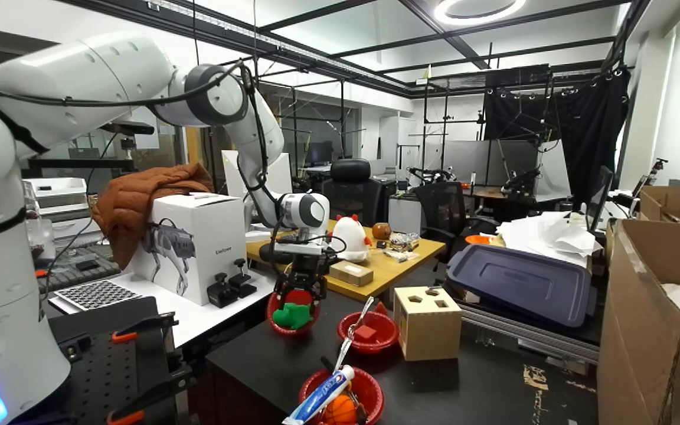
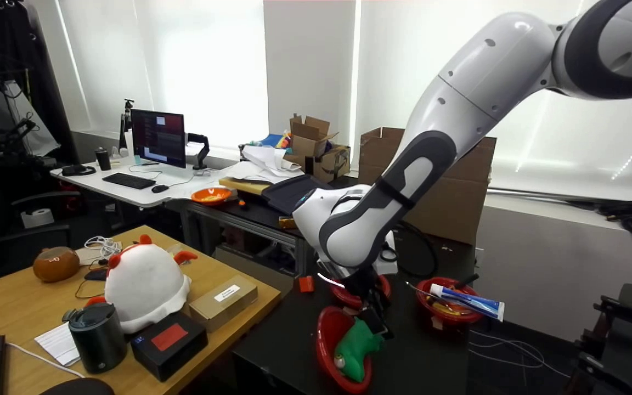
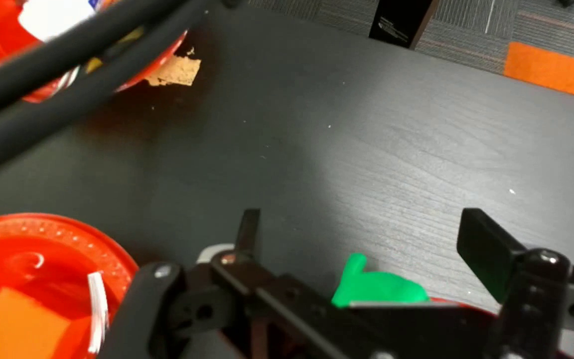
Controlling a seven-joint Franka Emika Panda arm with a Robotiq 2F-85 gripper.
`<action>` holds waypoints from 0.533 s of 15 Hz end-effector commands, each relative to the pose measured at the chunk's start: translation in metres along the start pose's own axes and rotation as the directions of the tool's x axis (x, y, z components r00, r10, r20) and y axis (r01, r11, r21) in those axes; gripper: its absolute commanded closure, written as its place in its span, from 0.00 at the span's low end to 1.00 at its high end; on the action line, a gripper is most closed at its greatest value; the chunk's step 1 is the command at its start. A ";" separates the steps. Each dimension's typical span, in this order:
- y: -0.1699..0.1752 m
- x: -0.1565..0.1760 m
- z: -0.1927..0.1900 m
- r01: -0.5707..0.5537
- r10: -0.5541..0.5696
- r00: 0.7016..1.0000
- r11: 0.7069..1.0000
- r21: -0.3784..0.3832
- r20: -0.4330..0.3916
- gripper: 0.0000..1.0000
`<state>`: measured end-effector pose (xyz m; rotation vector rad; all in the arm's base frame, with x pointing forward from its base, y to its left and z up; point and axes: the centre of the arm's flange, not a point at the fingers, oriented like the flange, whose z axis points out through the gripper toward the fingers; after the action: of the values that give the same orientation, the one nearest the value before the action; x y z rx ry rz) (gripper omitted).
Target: Move the empty red bowl forwards, place the green plush toy inside the bowl
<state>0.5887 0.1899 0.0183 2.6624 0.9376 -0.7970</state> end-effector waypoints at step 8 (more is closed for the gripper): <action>-0.003 -0.111 -0.052 -0.081 0.090 0.988 0.994 0.076 -0.124 0.00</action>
<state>0.5617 0.1637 0.0878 2.7547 0.8665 -0.7231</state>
